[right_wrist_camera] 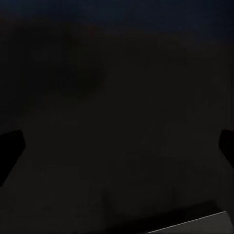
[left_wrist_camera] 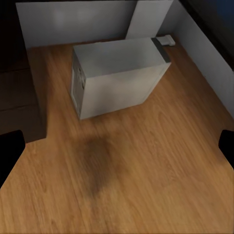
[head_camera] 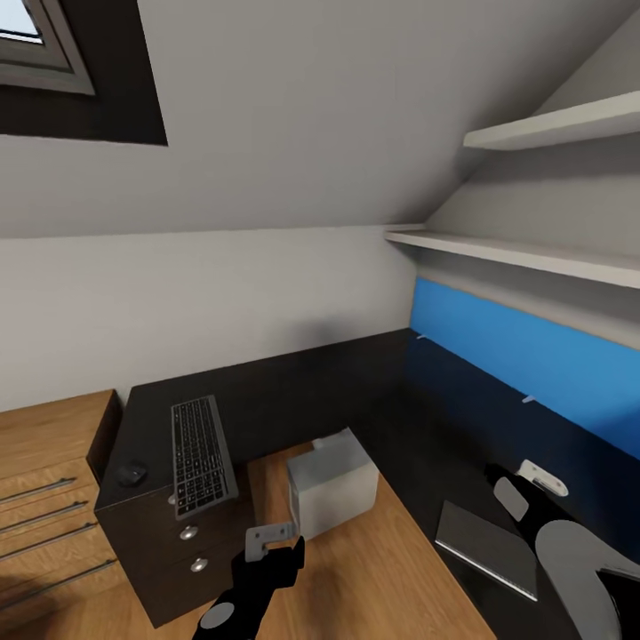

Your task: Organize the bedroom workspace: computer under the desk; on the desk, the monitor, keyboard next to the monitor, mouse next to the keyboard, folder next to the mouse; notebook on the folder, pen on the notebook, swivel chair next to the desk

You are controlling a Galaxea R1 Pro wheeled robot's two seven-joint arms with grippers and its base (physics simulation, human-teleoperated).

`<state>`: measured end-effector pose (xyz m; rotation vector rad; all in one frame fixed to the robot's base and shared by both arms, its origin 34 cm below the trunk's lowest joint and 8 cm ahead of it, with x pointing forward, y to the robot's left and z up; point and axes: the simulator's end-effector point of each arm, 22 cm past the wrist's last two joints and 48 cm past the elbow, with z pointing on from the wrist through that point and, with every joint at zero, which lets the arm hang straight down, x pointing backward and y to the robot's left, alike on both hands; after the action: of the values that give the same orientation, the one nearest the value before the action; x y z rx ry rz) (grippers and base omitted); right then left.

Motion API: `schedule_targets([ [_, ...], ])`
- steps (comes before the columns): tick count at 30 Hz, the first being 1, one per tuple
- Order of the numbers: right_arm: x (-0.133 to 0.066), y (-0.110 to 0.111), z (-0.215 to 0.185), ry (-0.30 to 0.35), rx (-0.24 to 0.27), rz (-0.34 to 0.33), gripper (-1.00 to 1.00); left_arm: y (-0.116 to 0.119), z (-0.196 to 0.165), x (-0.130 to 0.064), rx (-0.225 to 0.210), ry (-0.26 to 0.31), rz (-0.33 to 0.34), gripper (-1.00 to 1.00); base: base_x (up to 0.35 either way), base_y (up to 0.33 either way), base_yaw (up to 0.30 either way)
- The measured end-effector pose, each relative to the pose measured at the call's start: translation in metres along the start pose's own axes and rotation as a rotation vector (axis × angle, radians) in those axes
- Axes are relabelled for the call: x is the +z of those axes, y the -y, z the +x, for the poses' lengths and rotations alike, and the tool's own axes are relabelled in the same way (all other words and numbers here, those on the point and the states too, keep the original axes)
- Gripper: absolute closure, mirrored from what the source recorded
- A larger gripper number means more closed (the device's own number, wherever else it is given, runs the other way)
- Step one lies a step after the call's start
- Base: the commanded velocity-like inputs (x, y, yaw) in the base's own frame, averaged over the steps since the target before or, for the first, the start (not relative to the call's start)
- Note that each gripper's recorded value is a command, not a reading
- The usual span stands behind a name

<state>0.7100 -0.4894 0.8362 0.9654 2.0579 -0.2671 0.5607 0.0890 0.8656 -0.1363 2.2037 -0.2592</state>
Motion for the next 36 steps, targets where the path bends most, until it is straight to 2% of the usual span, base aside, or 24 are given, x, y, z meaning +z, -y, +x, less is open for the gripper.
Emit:
schedule_targets([
  [9, 0.003, 0.010, 0.014, -0.038, 0.039, 0.018, -1.00, -0.003, 0.001, 0.001, 0.003, 0.001, -0.003, -1.00, 0.000, 0.000, 0.000],
  [36, 0.004, 0.012, 0.016, -0.047, 0.051, 0.022, -1.00, -0.014, 0.004, 0.003, 0.014, -0.007, -0.019, -1.00, -0.003, -0.081, 0.000],
])
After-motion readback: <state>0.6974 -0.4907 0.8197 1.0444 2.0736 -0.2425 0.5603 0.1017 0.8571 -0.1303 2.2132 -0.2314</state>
